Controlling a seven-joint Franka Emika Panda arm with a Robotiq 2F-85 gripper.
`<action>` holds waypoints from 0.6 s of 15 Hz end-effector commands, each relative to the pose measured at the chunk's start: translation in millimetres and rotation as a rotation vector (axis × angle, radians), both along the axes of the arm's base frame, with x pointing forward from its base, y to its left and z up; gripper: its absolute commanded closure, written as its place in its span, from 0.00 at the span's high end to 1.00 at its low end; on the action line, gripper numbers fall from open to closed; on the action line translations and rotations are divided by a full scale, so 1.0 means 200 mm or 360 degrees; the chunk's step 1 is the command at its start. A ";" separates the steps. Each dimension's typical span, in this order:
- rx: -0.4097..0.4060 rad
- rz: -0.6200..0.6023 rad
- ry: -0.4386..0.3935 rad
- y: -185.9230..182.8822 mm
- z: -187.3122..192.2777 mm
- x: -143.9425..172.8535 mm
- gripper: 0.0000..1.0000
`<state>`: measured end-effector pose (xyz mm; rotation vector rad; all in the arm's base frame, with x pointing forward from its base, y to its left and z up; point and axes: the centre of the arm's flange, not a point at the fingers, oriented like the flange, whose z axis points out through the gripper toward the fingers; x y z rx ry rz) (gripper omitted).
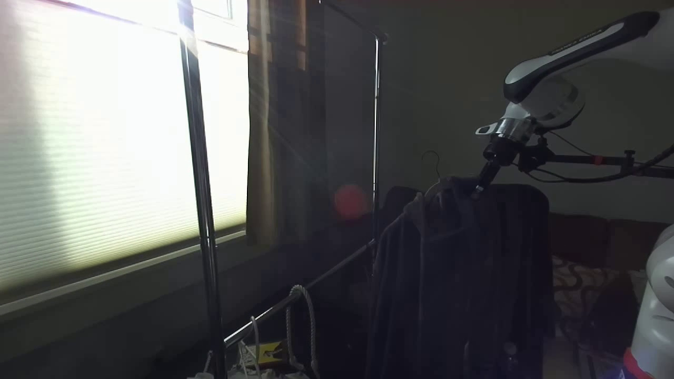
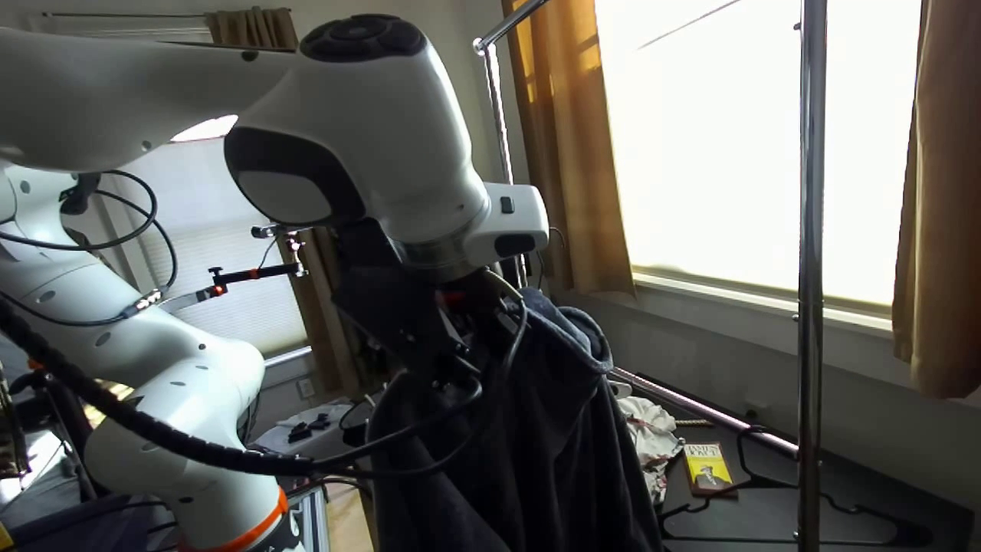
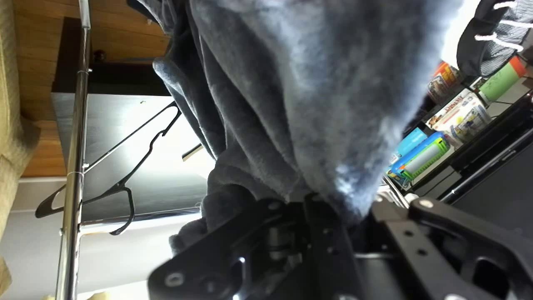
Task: Remove the gray robe from the far right of the top hanging rail and hang it on the bottom hanging rail of the clothes hanging rack
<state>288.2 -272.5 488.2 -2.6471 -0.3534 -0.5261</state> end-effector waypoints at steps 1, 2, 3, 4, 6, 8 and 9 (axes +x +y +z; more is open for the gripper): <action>0.0047 -0.0032 0.0027 0.03 -0.15 0.14 0.02; 0.0094 -0.0020 0.0045 0.06 -0.22 0.20 0.02; 0.0153 -0.0022 0.0049 0.10 -0.31 0.26 0.02; 0.0198 -0.0040 0.0060 0.13 -0.38 0.32 0.02; 0.0236 -0.0100 0.0084 0.19 -0.53 0.45 0.02; 0.0278 -0.0153 0.0133 0.21 -0.67 0.56 0.02; 0.0304 -0.0156 0.0158 0.23 -0.74 0.60 0.02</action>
